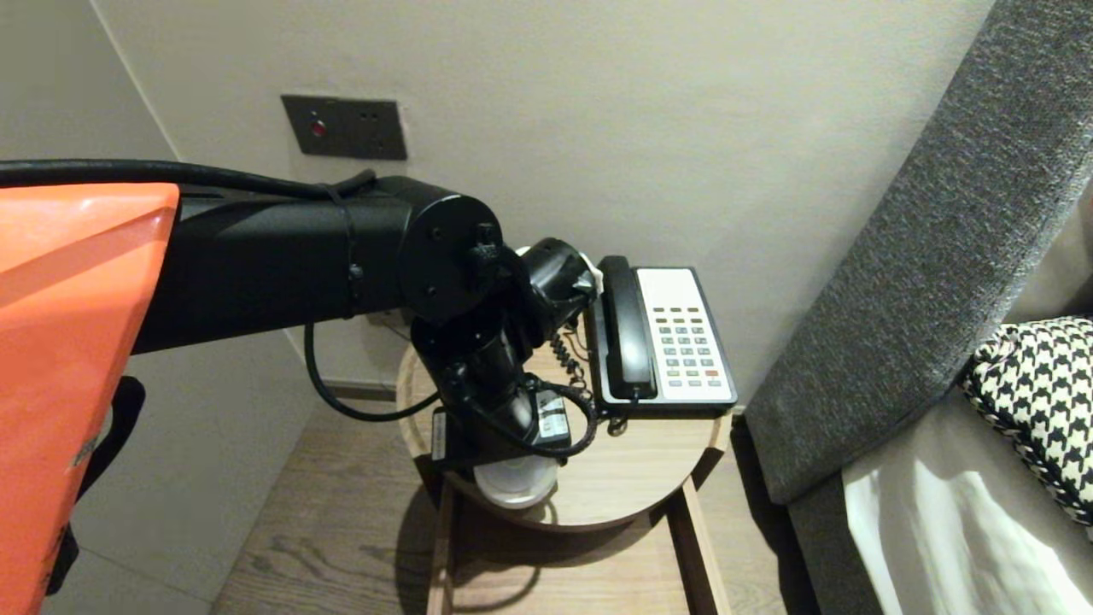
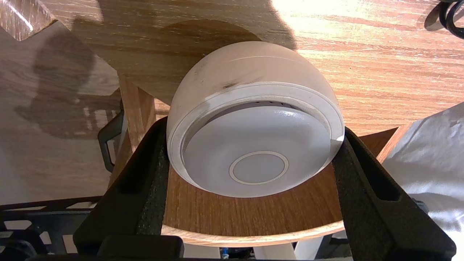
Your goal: Take the remote control out of the drawer one by one and place them on the table
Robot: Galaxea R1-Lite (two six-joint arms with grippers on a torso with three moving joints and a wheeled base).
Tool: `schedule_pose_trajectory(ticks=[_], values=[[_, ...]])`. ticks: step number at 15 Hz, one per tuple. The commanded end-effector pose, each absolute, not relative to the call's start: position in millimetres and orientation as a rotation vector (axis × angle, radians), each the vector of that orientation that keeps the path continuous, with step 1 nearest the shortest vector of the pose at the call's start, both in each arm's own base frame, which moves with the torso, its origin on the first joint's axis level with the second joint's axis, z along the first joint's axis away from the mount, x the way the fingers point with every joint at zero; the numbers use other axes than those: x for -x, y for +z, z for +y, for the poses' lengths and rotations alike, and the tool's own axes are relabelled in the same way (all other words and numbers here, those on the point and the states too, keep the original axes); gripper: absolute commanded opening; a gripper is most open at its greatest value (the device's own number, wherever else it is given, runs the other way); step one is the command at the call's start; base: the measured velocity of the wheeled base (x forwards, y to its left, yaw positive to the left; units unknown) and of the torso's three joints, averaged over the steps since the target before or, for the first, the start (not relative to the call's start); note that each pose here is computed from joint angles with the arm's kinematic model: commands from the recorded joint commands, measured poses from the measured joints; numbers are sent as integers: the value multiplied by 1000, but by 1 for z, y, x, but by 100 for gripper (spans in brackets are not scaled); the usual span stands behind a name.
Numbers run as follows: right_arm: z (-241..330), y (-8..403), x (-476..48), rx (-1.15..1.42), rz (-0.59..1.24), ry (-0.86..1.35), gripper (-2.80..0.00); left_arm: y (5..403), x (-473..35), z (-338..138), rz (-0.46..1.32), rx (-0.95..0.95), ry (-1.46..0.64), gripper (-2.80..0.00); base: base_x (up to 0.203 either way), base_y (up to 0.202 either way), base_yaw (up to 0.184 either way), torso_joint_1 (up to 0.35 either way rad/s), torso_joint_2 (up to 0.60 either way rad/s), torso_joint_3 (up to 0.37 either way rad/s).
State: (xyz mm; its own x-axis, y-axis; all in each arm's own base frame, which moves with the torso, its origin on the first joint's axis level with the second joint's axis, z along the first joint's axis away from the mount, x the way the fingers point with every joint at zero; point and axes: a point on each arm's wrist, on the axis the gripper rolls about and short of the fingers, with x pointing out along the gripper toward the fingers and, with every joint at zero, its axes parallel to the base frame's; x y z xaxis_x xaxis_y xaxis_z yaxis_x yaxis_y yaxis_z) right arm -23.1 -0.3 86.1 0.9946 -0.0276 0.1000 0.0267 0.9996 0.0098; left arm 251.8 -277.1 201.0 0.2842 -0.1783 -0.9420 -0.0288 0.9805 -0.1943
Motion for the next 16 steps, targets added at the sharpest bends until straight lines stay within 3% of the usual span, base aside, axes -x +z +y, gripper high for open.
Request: schedule_pose_trajectory(ticks=[1, 16], values=[[0, 75, 20, -8, -60, -27, -280, 198, -251, -278, 1285, 181, -85, -280, 0, 0, 0, 0, 0, 0], [0, 75, 20, -8, -60, -27, -280, 205, -251, -281, 1212, 204, -86, -280, 0, 0, 0, 0, 0, 0]])
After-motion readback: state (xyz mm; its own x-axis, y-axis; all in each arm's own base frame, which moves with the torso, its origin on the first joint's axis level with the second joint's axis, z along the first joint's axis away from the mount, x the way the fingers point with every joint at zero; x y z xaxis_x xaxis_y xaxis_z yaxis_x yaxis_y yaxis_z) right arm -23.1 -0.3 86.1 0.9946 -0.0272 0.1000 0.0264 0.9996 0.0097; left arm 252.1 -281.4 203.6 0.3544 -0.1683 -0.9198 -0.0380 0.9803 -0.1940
